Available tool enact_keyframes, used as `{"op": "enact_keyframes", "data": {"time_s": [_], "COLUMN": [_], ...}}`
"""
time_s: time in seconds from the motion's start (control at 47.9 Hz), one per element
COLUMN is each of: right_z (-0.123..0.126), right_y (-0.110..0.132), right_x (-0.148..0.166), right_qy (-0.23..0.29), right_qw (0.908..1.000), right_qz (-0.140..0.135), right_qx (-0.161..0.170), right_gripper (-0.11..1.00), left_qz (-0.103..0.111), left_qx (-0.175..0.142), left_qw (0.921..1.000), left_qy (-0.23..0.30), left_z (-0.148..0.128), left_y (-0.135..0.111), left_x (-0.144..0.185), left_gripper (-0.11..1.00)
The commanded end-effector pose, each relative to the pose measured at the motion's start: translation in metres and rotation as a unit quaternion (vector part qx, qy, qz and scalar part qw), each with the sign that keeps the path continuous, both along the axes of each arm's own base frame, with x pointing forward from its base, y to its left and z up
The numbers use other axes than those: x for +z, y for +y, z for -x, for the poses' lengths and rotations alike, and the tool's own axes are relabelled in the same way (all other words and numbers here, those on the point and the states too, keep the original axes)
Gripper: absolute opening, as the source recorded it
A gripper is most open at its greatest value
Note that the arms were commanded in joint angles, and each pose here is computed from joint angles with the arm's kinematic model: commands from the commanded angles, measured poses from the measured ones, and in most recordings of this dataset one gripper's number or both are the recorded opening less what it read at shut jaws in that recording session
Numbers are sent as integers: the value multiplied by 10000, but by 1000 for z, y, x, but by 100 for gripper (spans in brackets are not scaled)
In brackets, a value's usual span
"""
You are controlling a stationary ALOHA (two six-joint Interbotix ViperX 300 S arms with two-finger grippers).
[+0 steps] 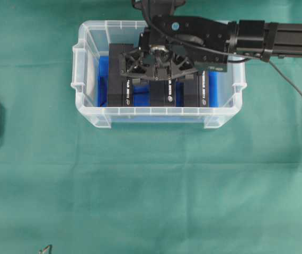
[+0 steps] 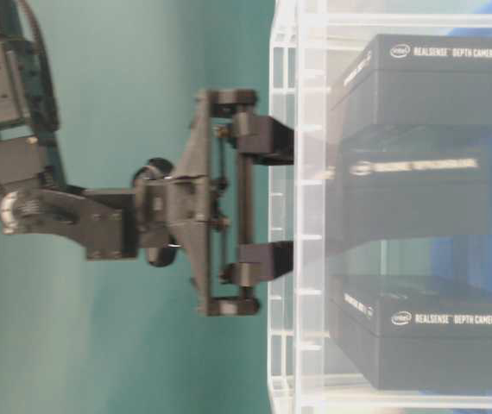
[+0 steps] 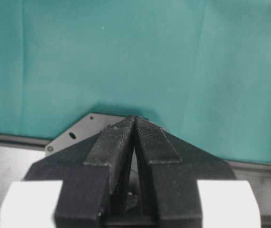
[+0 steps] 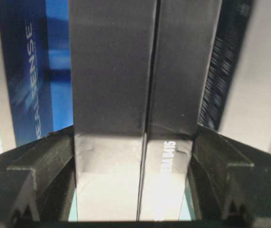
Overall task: Take the box out of the case with the right arm.
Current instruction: 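Lower the right gripper and close it on the middle black box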
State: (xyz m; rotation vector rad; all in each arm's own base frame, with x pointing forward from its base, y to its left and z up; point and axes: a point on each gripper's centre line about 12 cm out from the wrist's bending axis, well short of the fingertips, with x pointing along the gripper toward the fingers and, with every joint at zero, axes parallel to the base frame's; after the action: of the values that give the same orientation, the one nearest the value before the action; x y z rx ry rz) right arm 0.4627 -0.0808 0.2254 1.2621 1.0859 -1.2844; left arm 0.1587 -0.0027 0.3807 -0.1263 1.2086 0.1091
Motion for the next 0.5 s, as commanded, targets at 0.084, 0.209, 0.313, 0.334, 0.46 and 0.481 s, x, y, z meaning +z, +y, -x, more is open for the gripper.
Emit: {"op": "enact_keyframes", "data": {"time_s": [0.084, 0.209, 0.313, 0.334, 0.46, 0.481], "right_z": [5, 9, 11, 12, 15, 16], "right_y": [1, 0, 0, 0, 1, 1], "right_x": [73, 98, 117, 120, 143, 146], "right_qy": [-482, -504, -546, -554, -650, -665], "right_qw": [9988, 9986, 9983, 9982, 9976, 9975], "right_qz": [101, 165, 199, 199, 232, 233], "right_qx": [-28, -56, -73, -91, -104, -108], "right_gripper": [65, 65, 65, 65, 65, 65], "left_qz": [-13, -13, -12, -13, -12, -13], "left_qx": [13, 13, 13, 13, 13, 13], "left_qw": [9999, 9999, 9999, 9999, 9999, 9999], "left_qy": [-123, -123, -131, -123, -131, -123], "left_z": [-2, -2, -2, -2, -2, -2], "left_y": [1, 1, 1, 1, 1, 1], "left_x": [7, 7, 8, 7, 8, 8], "left_gripper": [0, 0, 0, 0, 0, 0]}}
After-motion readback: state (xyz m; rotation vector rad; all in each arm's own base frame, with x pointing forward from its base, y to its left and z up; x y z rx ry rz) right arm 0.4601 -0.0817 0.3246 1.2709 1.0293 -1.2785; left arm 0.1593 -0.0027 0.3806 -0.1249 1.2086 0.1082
